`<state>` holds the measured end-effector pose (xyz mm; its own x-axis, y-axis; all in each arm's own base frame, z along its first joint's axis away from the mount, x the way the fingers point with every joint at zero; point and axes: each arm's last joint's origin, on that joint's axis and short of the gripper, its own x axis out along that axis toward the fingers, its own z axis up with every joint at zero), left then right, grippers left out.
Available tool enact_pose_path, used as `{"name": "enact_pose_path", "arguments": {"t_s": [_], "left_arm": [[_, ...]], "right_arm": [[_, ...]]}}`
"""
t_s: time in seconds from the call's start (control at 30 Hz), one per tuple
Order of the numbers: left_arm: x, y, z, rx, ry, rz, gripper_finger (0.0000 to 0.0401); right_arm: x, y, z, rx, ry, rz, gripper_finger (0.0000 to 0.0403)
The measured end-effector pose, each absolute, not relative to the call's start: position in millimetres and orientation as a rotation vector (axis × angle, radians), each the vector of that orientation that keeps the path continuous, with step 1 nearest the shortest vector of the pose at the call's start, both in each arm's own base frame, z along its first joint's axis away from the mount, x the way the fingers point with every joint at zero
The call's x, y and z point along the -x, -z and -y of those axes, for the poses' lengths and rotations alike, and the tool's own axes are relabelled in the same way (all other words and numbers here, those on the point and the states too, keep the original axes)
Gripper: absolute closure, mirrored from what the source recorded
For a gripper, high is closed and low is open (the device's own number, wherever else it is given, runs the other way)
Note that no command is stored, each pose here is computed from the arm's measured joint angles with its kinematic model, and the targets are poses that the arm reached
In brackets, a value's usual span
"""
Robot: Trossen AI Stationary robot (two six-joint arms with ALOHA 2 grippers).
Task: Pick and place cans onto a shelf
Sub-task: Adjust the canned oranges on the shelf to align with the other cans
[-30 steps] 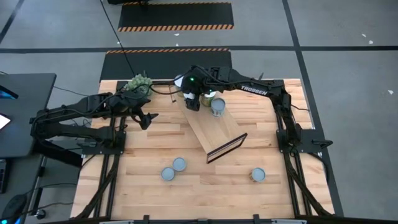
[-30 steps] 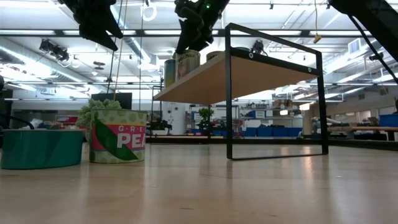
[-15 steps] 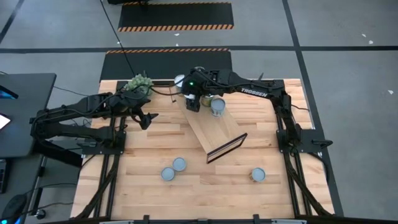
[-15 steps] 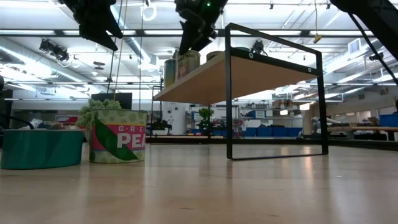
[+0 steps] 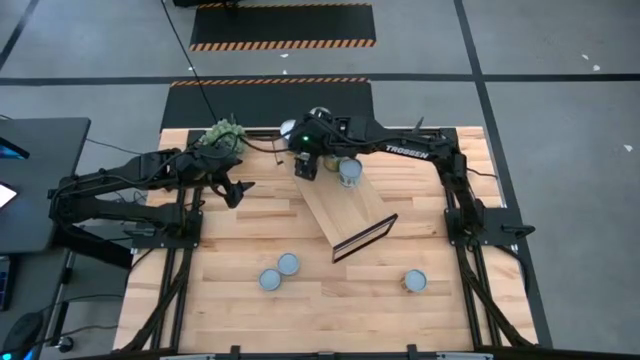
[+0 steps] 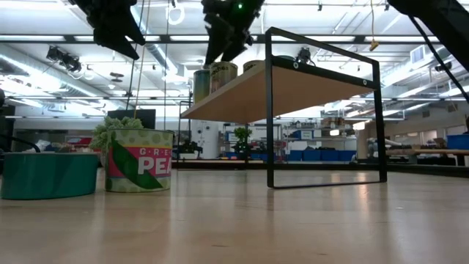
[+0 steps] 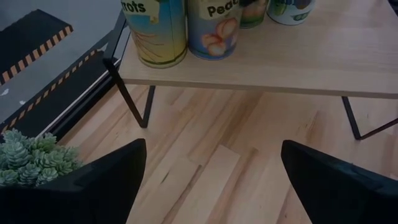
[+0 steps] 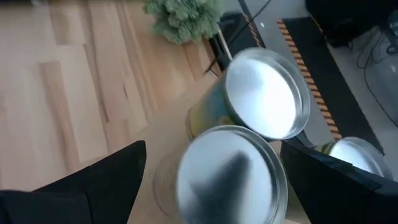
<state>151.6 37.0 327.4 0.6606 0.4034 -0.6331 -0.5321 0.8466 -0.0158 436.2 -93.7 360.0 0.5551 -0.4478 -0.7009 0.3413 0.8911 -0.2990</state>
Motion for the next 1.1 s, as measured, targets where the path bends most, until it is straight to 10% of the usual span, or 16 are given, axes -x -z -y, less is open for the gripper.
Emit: {"name": "enact_pose_path", "arguments": {"t_s": [1.1], "left_arm": [[-150.9, -326.5, -36.8, 0.2, -0.532, -0.677, 0.0024]], "right_arm": [[-353.7, -390.1, 96.3, 0.151, 0.366, -1.186, 0.0046]]}}
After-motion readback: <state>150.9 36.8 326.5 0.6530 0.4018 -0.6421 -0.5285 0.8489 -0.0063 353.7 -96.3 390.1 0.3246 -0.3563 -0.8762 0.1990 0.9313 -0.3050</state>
